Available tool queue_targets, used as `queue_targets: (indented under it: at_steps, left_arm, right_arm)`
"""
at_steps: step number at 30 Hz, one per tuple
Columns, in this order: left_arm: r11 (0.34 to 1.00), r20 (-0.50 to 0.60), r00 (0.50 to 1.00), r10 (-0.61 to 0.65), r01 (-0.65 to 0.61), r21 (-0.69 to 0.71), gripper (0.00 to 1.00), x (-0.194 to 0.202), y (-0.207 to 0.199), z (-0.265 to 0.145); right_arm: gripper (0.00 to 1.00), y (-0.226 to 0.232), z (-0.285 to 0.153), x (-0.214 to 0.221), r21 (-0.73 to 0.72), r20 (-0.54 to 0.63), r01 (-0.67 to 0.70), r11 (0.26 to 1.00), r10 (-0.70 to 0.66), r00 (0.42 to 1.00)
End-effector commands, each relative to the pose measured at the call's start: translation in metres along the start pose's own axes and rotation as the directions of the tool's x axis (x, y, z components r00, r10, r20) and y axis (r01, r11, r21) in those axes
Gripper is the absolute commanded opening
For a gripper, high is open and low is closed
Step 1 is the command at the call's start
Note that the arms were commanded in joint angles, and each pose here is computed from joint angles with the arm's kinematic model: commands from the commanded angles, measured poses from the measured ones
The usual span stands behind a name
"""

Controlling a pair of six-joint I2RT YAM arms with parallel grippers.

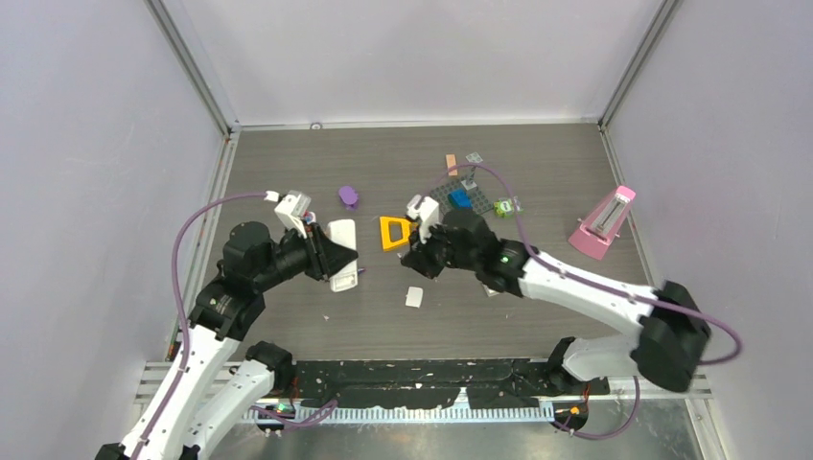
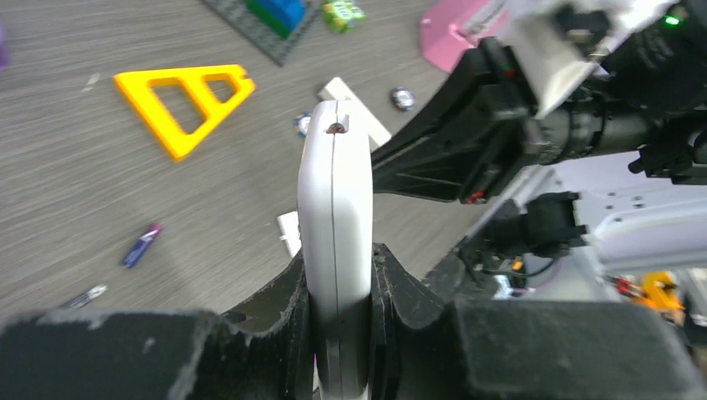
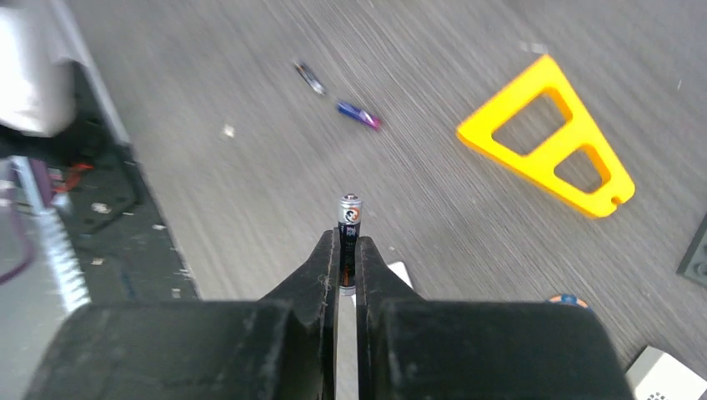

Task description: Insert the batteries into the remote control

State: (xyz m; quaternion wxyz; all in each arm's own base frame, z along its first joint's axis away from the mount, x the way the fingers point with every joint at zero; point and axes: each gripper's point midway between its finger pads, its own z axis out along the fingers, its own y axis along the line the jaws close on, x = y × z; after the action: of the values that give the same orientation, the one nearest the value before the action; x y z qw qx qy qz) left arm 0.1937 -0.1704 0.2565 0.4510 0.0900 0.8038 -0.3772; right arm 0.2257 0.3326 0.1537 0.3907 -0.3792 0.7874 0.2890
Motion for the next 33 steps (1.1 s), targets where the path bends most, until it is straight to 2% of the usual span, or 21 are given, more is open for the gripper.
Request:
queue_targets:
  at_steps: [1,4,7,11,18,20,33]
  left_arm:
    - [0.971,0.054,0.998,-0.023,0.009,0.237,0.00,-0.025,-0.046,0.004]
    - [0.966,0.000,0.993,-0.114,0.111,0.235,0.00,-0.025,-0.046,0.013]
    - [0.947,-0.105,0.971,-0.214,0.232,0.221,0.00,-0.017,-0.046,0.025]
    - [0.898,-0.240,0.918,-0.317,0.372,0.237,0.00,-0.008,-0.055,0.034]
    - [0.821,-0.351,0.833,-0.427,0.520,0.235,0.00,-0.003,-0.064,0.040]
    - [0.810,-0.367,0.821,-0.437,0.537,0.238,0.00,-0.001,-0.065,0.041]
    - [0.806,-0.372,0.831,-0.414,0.524,0.275,0.00,-0.001,-0.071,0.034]
  right_arm:
    - [0.05,0.039,-0.051,-0.064,-0.135,0.297,0.006,0.991,0.035,0.954]
    - [0.06,0.056,-0.090,-0.088,-0.143,0.409,0.083,0.986,-0.018,0.913]
    - [0.05,0.083,-0.116,-0.108,-0.162,0.469,0.168,0.972,-0.074,0.880]
    - [0.06,0.108,-0.125,-0.113,-0.174,0.466,0.266,0.948,-0.159,0.870]
    - [0.05,0.132,-0.116,-0.109,-0.208,0.452,0.337,0.918,-0.215,0.866]
    - [0.06,0.135,-0.110,-0.110,-0.209,0.449,0.345,0.915,-0.224,0.865]
    - [0.06,0.134,-0.079,-0.110,-0.182,0.428,0.386,0.904,-0.280,0.859]
